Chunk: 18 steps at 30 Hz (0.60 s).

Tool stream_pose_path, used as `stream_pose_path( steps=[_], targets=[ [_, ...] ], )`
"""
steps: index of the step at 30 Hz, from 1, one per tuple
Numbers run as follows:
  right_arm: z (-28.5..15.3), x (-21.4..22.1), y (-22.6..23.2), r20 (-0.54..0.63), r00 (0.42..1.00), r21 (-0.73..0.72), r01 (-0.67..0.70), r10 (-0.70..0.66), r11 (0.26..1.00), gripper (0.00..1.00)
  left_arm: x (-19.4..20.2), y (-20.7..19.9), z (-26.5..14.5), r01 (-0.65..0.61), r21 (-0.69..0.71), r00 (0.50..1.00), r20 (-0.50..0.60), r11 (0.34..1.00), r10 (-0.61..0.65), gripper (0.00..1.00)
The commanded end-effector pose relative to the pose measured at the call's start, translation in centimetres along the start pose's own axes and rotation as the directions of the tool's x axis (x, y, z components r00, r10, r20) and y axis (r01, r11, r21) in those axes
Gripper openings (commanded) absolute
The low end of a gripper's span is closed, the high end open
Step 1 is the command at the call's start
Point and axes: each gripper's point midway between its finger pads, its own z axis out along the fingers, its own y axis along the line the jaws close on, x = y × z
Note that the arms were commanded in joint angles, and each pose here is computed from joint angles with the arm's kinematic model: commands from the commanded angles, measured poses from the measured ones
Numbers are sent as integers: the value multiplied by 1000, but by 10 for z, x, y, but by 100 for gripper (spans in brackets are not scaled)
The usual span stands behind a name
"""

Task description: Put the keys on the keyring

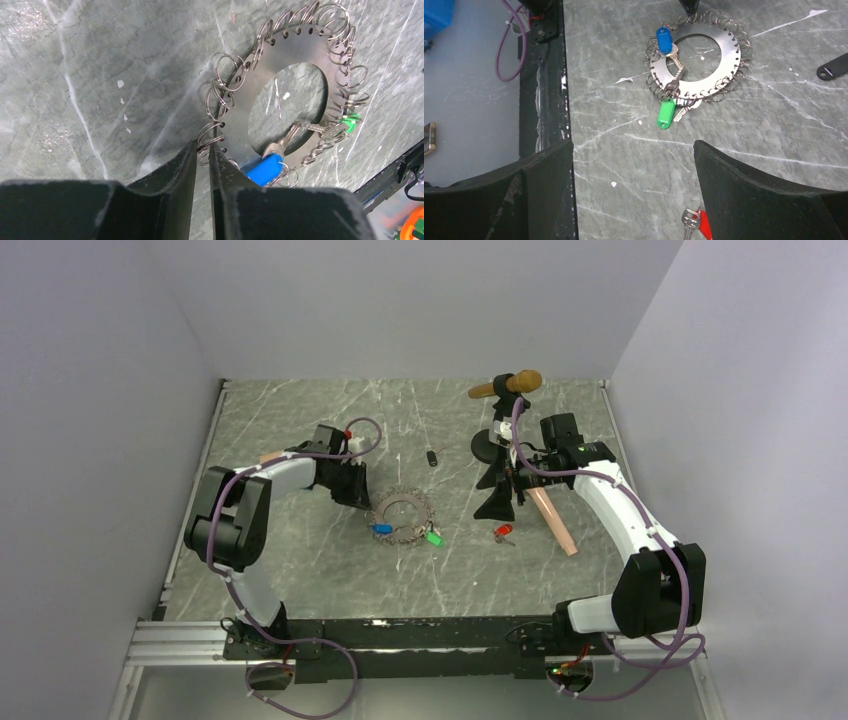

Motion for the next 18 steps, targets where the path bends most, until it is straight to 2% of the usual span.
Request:
stream_pose_path(
  steps=[1, 5, 9, 11, 18],
  targets=[
    [-1, -12, 2, 26, 998, -17, 53, -53, 998, 95, -3, -5, -4, -32, 15, 1000, 0, 999, 32, 19],
    [-1, -12, 2, 25, 998, -18, 53, -52, 998, 95, -3, -5, -6, -33, 11, 999, 3, 999, 33, 19],
    [-1, -13, 3, 26, 998, -19, 52, -51, 998, 95, -5, -7, -9, -38, 11, 999, 16, 999, 38, 9],
    [-1, -12, 3, 24, 998, -17, 53, -52, 998, 95, -8, -9, -14, -44, 14, 998, 34, 999, 44, 0],
    [-1, -12, 2, 24, 998, -20, 51, -51, 998, 95, -24, -30, -45, -131, 21, 978, 166, 991, 126, 0]
  ],
)
